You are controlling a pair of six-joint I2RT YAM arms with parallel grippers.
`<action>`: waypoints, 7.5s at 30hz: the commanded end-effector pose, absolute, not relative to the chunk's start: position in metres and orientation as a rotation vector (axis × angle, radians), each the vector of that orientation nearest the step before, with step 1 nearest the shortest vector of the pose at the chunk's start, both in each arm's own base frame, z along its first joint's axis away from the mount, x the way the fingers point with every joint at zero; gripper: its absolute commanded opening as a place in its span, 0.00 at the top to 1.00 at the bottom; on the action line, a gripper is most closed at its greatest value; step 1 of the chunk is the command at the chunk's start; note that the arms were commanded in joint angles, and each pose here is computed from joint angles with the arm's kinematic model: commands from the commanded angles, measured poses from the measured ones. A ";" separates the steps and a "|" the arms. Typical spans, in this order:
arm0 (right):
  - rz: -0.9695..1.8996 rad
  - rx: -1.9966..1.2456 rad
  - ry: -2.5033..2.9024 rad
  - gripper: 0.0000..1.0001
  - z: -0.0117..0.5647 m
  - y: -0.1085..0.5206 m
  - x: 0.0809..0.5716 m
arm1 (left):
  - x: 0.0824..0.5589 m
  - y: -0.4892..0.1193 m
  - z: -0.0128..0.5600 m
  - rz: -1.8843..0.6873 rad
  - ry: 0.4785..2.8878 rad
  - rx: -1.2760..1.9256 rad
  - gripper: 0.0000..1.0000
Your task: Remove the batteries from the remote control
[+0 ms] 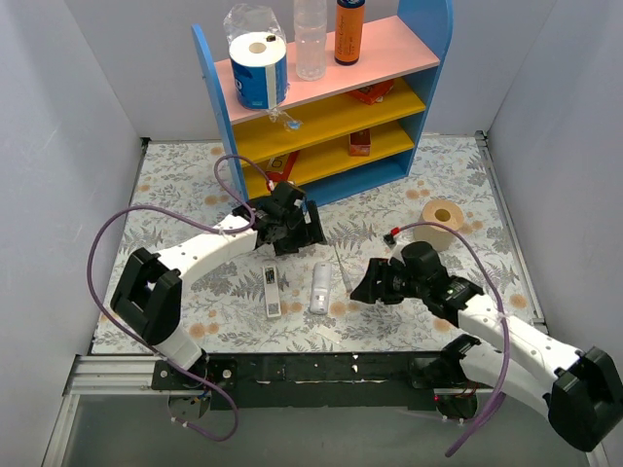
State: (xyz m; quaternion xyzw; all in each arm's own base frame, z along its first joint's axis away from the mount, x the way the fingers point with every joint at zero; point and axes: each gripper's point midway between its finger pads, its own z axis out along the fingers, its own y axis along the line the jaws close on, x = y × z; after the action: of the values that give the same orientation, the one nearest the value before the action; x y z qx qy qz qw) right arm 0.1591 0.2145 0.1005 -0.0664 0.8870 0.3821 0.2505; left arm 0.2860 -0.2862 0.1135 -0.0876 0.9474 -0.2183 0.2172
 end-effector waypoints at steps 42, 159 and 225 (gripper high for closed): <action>0.432 -0.828 2.413 0.57 0.052 0.317 0.181 | 0.256 -0.203 0.168 -0.911 2.376 -0.238 0.18; 0.501 -1.116 2.111 0.59 0.035 0.328 0.166 | 0.269 -0.227 0.086 -0.950 2.612 -0.050 0.62; 0.460 -1.032 2.161 0.59 0.031 0.321 0.174 | 0.232 -0.229 0.028 -0.701 2.736 0.167 0.61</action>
State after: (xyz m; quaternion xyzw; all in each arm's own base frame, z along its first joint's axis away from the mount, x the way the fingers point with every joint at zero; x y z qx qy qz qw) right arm 0.1631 0.3182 0.0266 -0.4098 0.8331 0.1814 0.3242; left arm 0.2578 -0.2455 0.0487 0.0540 0.9349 -0.2910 0.1960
